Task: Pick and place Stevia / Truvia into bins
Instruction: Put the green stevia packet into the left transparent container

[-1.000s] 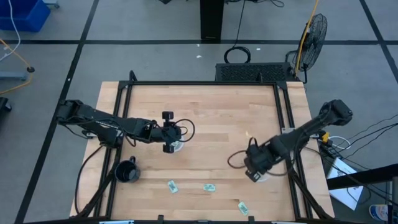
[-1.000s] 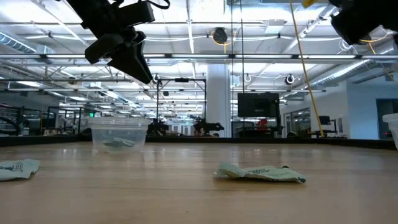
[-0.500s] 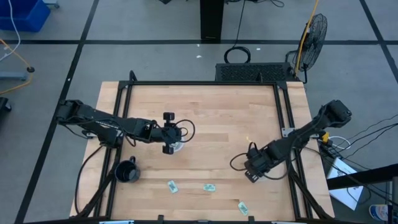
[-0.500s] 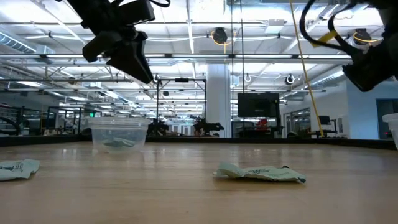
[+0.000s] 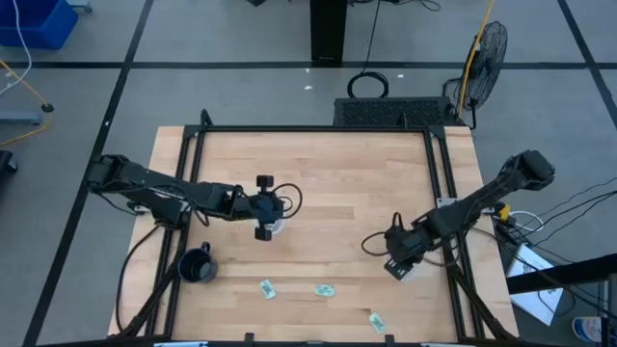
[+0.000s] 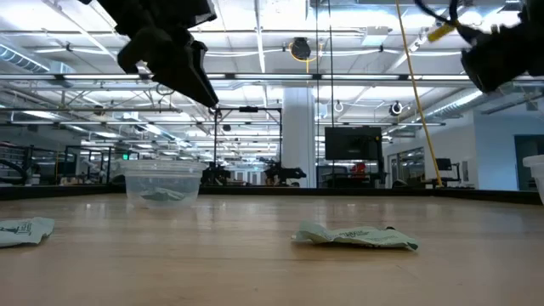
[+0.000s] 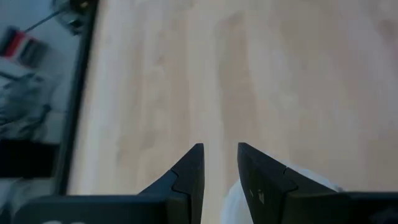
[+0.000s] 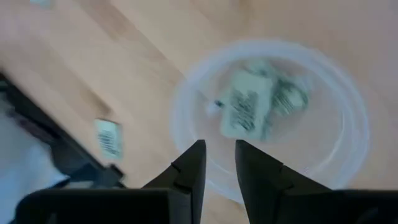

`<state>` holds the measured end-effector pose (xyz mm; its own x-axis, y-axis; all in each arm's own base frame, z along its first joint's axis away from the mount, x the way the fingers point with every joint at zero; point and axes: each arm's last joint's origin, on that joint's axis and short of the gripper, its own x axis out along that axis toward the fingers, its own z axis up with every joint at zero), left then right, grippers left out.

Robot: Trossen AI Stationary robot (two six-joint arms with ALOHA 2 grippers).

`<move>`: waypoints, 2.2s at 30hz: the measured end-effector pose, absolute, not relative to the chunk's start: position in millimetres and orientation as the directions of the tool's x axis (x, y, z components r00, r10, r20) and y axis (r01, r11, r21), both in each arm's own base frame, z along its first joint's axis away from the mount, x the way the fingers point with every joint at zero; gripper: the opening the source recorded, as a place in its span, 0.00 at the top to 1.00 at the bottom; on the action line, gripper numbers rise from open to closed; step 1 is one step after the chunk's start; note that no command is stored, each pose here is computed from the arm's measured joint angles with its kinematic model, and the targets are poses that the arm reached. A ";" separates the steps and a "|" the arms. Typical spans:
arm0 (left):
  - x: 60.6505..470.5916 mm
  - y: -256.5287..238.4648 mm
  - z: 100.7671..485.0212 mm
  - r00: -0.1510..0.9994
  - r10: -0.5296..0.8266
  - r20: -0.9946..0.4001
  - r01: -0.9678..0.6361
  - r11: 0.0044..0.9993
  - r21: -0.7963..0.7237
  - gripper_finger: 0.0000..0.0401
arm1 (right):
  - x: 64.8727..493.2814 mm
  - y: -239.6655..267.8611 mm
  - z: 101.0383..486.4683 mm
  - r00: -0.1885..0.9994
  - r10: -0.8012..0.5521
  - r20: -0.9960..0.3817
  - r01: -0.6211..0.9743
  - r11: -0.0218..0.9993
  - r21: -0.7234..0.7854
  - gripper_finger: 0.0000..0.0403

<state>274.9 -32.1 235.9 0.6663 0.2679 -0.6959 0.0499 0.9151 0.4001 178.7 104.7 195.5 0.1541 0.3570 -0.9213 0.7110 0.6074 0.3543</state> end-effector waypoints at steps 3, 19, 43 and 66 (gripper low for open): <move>274.5 -36.3 234.5 0.668 0.131 -0.732 0.110 0.956 0.272 0.74 | 177.0 101.2 211.3 0.317 0.318 -0.894 0.623 0.641 0.448 0.80; 230.5 -116.1 185.8 0.499 -0.353 -0.791 0.409 0.901 -0.145 0.74 | 186.2 100.1 222.8 0.985 -0.129 -0.118 0.118 0.988 -0.096 0.81; 239.4 -142.4 130.8 0.523 -0.365 -0.770 0.203 0.931 -0.303 0.66 | 176.0 62.8 233.1 0.931 -0.131 0.341 0.221 0.946 -0.239 0.80; 237.0 -143.7 106.7 0.474 -0.241 -0.847 0.210 0.965 -0.157 0.82 | 183.3 45.1 231.4 0.924 -0.219 0.315 0.301 0.923 -0.241 0.80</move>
